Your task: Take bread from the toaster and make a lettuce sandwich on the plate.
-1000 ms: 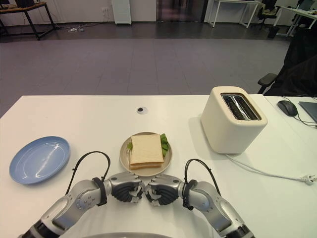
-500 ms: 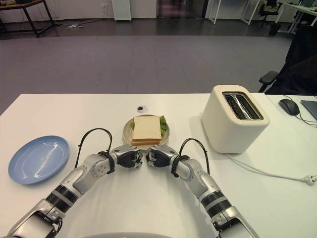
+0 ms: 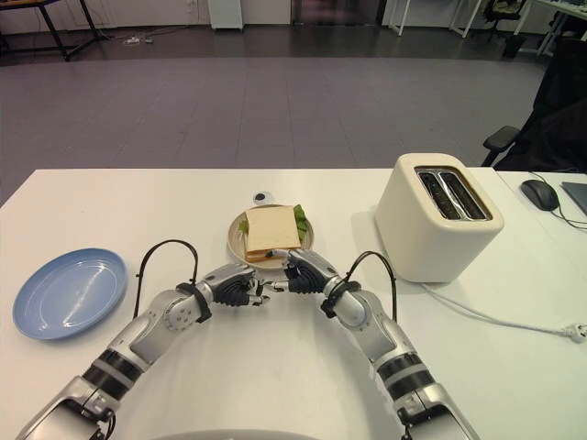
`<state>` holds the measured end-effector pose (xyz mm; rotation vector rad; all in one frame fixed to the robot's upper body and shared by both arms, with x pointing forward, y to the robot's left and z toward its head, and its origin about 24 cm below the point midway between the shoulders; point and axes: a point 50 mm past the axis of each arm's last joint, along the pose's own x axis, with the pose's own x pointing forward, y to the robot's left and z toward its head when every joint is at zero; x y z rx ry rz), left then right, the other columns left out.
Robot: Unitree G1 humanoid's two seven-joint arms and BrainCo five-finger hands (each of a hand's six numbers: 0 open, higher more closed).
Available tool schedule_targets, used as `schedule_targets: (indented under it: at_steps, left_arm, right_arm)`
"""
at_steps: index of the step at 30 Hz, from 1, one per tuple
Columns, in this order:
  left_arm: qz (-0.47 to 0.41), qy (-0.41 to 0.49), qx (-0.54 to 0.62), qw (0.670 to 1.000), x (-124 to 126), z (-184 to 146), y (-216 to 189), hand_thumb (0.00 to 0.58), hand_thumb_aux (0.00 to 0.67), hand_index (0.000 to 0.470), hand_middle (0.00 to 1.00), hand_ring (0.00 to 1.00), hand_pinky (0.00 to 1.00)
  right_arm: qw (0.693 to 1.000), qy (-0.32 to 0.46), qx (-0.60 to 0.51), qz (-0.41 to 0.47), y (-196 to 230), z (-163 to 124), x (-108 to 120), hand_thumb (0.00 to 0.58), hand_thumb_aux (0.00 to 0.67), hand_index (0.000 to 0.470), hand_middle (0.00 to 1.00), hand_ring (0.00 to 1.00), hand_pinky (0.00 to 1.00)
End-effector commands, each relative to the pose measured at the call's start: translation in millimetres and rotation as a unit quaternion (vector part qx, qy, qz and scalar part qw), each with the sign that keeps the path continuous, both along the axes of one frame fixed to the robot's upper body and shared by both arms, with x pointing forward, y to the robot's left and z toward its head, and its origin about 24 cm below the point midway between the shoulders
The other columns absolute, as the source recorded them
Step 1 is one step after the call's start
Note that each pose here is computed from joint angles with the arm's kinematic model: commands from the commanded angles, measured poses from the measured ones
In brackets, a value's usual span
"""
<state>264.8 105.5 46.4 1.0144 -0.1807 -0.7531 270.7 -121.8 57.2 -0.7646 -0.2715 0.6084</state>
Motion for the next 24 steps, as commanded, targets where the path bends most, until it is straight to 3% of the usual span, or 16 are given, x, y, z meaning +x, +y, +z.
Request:
schedule_targets:
  at_steps: [1, 5, 11, 17, 24]
  left_arm:
    - [0.036, -0.021, -0.176, 0.983, -13.9, 36.2, 15.4, 0.0, 0.0, 0.0, 0.0, 0.0, 0.0]
    - [0.12, -0.062, -0.366, 0.921, -22.2, 64.0, 50.7, 0.0, 0.0, 0.0, 0.0, 0.0, 0.0]
    - [0.213, -0.069, -0.481, 0.848, -34.8, 52.9, 82.0, 0.0, 0.0, 0.0, 0.0, 0.0, 0.0]
    - [0.265, -0.019, -0.482, 0.835, -56.2, 14.8, 90.3, 0.0, 0.0, 0.0, 0.0, 0.0, 0.0]
    - [0.27, 0.007, -0.473, 0.839, -59.6, -2.3, 88.0, 0.0, 0.0, 0.0, 0.0, 0.0, 0.0]
  right_arm:
    - [0.982, -0.002, 0.189, -0.031, -25.2, 30.9, -13.2, 0.0, 0.0, 0.0, 0.0, 0.0, 0.0]
    - [0.913, -0.023, 0.39, -0.12, -67.4, 44.4, -19.2, 0.0, 0.0, 0.0, 0.0, 0.0, 0.0]
    - [0.879, -0.048, 0.419, -0.221, -100.4, 18.3, -32.8, 0.0, 0.0, 0.0, 0.0, 0.0, 0.0]
    - [0.896, -0.033, 0.383, -0.222, -92.0, -6.7, -44.8, 0.0, 0.0, 0.0, 0.0, 0.0, 0.0]
    - [0.929, -0.019, 0.319, -0.188, -71.0, -23.7, -48.9, 0.0, 0.0, 0.0, 0.0, 0.0, 0.0]
